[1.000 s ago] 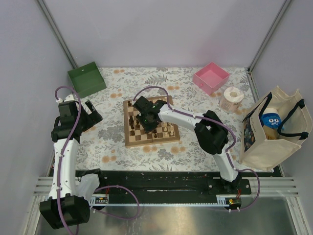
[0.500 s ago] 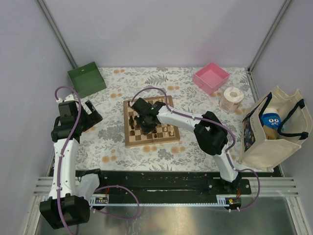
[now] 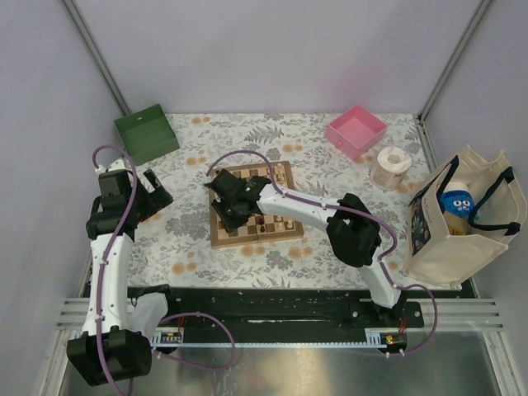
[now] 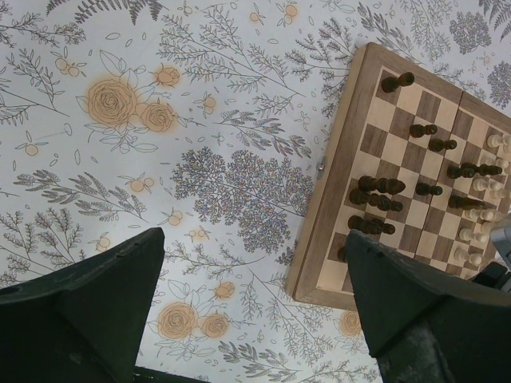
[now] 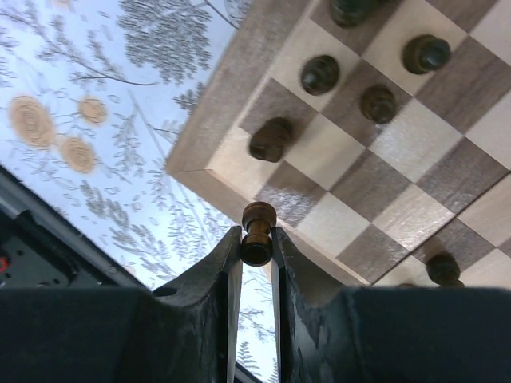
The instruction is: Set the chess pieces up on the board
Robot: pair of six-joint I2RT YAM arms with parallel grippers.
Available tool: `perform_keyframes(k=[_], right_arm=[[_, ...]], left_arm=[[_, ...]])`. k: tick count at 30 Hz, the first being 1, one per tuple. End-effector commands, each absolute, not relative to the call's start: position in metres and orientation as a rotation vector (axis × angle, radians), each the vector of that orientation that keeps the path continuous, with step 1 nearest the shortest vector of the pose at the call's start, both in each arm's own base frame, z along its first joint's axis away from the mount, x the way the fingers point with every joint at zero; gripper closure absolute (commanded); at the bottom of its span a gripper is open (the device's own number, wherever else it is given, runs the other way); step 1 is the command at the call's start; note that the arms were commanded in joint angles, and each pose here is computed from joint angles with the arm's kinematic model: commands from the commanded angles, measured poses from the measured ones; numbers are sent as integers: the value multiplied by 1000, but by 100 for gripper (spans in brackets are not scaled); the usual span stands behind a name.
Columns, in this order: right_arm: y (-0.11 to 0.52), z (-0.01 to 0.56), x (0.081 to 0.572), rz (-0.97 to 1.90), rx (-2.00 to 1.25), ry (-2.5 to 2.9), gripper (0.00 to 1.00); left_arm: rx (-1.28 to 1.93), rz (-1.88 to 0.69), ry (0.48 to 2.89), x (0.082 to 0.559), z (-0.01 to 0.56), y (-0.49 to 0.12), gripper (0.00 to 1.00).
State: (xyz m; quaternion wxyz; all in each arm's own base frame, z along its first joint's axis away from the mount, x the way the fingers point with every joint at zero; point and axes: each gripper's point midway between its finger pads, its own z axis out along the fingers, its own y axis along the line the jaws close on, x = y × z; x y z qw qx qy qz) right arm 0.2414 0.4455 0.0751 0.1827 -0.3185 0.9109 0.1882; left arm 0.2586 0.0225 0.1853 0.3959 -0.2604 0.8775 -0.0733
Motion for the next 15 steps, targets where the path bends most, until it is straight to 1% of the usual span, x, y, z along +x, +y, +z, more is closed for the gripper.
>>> perform_keyframes(k=[1,15], right_arm=[[473,102,238,638,-901,2500,78],[483,87,231,630,-933,2521,76]], left_arm=[[-630,-199,2181,264,193,23,1],[-631,-201,2179,265,193,23,1]])
